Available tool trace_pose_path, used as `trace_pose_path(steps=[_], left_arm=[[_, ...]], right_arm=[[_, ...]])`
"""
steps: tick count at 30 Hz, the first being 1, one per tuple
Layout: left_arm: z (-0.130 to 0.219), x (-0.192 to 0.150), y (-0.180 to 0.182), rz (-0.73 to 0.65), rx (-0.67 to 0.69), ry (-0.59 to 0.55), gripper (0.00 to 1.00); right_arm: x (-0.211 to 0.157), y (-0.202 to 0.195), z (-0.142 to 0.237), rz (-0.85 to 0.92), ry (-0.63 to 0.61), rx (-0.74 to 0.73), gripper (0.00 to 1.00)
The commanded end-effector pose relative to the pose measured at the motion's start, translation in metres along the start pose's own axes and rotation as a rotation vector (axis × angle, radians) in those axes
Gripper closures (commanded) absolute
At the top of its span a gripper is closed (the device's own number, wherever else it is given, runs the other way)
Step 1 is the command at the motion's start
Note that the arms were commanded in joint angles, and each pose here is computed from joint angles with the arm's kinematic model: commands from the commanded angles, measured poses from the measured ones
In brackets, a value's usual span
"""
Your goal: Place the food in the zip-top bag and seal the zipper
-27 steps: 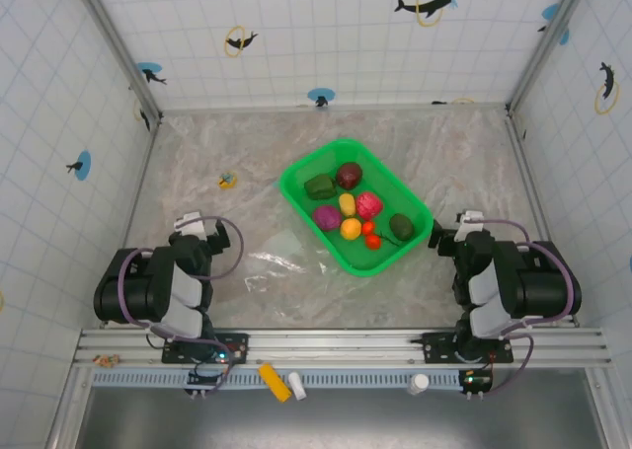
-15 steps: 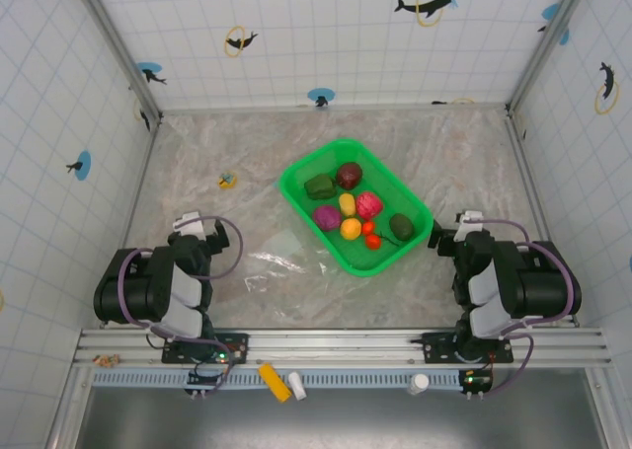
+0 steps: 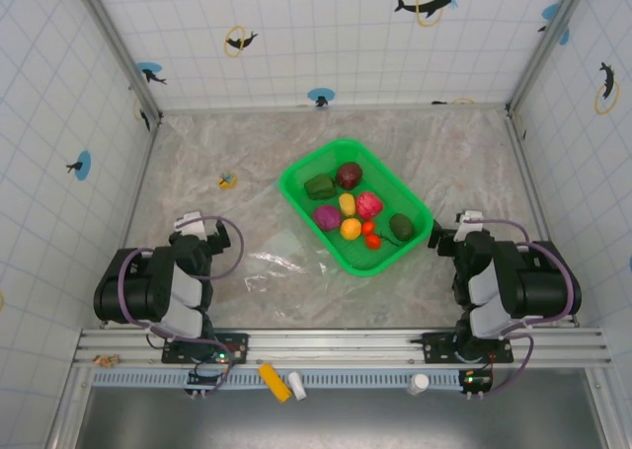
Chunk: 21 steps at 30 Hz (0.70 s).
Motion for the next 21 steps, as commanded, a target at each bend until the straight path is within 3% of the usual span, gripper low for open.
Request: trace_pose_path(steps=[1, 7, 12, 14, 17, 21], left_arm=[[0.001, 0.001, 0.000, 0.007, 0.002, -0.008, 0.02], [0.001, 0.002, 0.000, 0.008, 0.003, -0.011, 0.02], [0.003, 0.007, 0.009, 0.017, 0.091, -0.025, 0.02], [0.006, 0.014, 0.009, -0.001, 0.122, -0.035, 0.02], [0.019, 0.031, 0.006, -0.058, 0.161, -0.105, 0.02], [0.032, 0.085, -0.010, -0.016, 0.082, -0.289, 0.02]], right_arm=[[0.008, 0.001, -0.001, 0.003, -0.034, -0.001, 0.00], [0.008, 0.001, -0.001, 0.000, -0.035, -0.001, 0.00], [0.016, -0.022, 0.008, -0.052, -0.104, -0.197, 0.00], [0.022, -0.021, 0.014, -0.048, -0.138, -0.201, 0.00], [0.043, -0.044, 0.027, -0.058, -0.182, -0.580, 0.00], [0.099, -0.036, 0.043, -0.089, -0.304, -0.615, 0.00]])
Point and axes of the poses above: each hand's point on the last joint's axis, 136 mm out from that joint toward the fingers, its own z axis back along the fingers, its own y axis along the line the jaws close on, x = y × z, the point moved 4 cm from there along z, back along the fingers, and after that the axes turned 6 degrees about -z, right-handed, at the moved point
